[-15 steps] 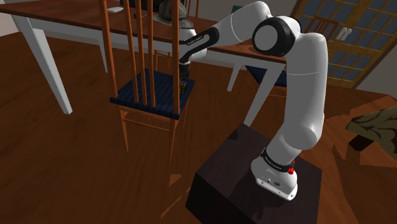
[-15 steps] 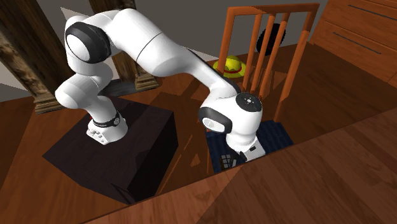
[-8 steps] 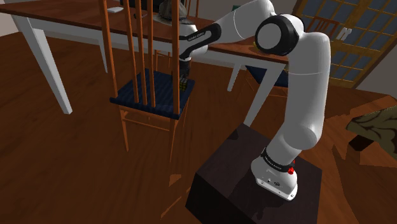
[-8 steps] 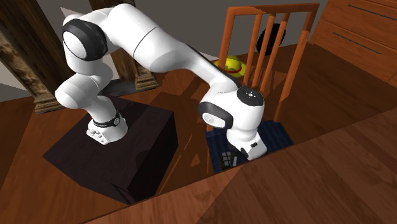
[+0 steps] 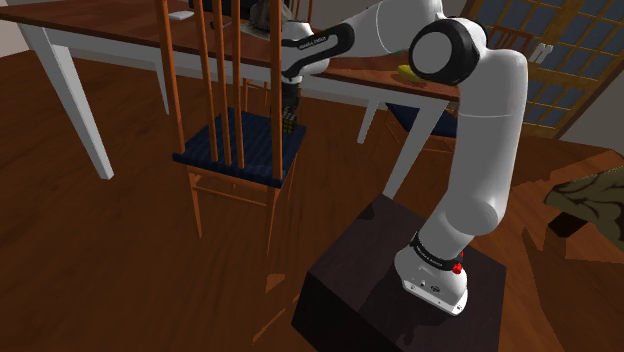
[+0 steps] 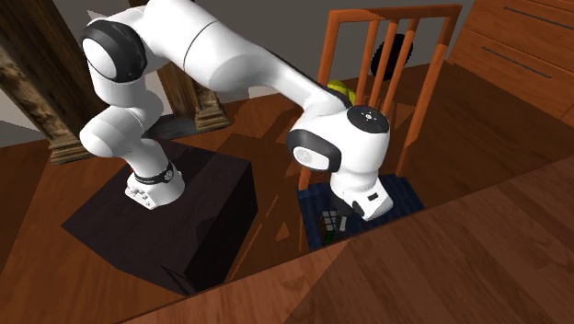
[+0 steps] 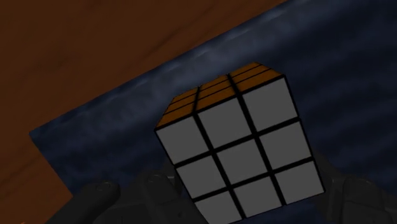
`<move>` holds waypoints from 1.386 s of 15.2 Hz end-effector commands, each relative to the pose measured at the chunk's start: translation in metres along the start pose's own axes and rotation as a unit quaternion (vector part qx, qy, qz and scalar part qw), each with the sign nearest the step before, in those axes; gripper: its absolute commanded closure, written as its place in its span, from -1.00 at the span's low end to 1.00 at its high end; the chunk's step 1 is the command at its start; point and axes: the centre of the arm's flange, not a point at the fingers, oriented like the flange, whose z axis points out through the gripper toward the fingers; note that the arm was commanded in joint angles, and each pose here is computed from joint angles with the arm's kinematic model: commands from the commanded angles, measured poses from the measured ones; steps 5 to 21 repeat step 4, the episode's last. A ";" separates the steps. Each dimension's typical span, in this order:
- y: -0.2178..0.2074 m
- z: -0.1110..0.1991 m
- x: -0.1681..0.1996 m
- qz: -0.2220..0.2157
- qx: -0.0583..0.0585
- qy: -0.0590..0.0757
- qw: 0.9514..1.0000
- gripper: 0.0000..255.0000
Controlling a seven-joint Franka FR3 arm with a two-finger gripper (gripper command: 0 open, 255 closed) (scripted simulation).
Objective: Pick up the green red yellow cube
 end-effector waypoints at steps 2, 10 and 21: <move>0.000 -0.015 0.000 0.000 0.000 0.000 1.000 1.00; 0.000 -0.016 0.000 0.000 0.000 0.000 1.000 1.00; 0.000 -0.016 0.000 0.000 0.000 0.000 1.000 1.00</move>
